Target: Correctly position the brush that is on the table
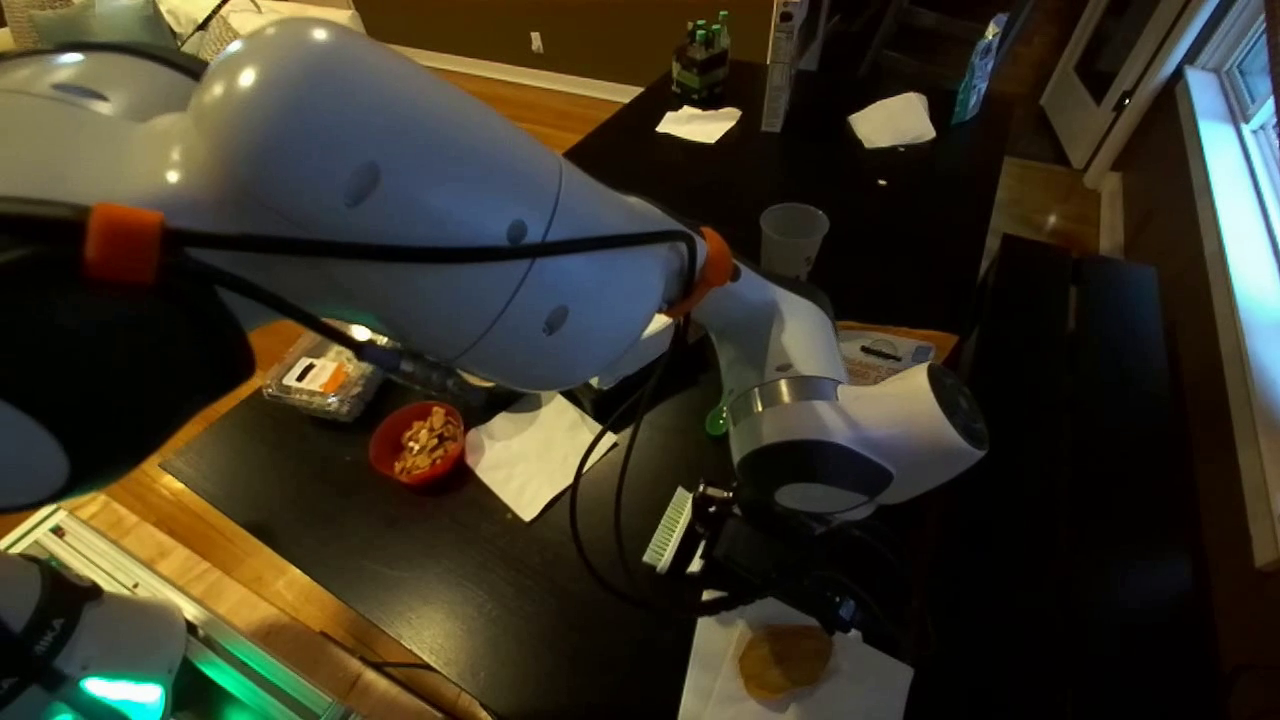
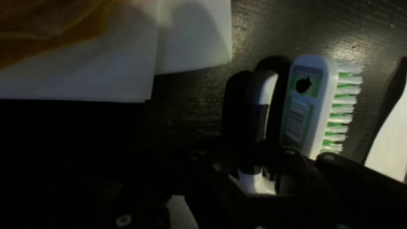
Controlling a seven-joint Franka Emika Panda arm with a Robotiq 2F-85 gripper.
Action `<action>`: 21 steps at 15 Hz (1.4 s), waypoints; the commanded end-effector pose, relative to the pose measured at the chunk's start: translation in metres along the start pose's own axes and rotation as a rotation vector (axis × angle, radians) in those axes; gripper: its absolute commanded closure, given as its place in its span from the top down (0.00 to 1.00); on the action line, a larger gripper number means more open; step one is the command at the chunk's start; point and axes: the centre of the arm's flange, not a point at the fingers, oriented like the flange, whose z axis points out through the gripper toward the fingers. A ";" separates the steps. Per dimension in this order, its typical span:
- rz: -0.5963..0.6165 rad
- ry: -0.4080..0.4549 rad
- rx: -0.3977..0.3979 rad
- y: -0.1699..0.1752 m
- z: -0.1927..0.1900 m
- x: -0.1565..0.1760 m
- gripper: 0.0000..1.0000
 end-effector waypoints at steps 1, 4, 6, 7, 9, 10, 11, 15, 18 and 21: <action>0.007 -0.017 -0.030 -0.033 0.004 -0.002 0.06; -0.018 0.006 -0.131 -0.075 -0.012 -0.001 0.06; -0.037 0.024 -0.254 -0.102 -0.023 -0.001 0.06; -0.046 0.040 -0.310 -0.111 -0.028 0.000 0.06; -0.057 0.059 -0.426 -0.128 -0.038 0.002 0.06; -0.073 0.069 -0.486 -0.136 -0.044 0.003 0.06; -0.081 0.080 -0.543 -0.145 -0.048 0.002 0.06; -0.086 0.088 -0.775 -0.178 -0.054 -0.009 0.06; -0.071 0.074 -0.941 -0.204 -0.049 -0.025 0.06; -0.066 0.033 -1.038 -0.220 -0.038 -0.042 0.06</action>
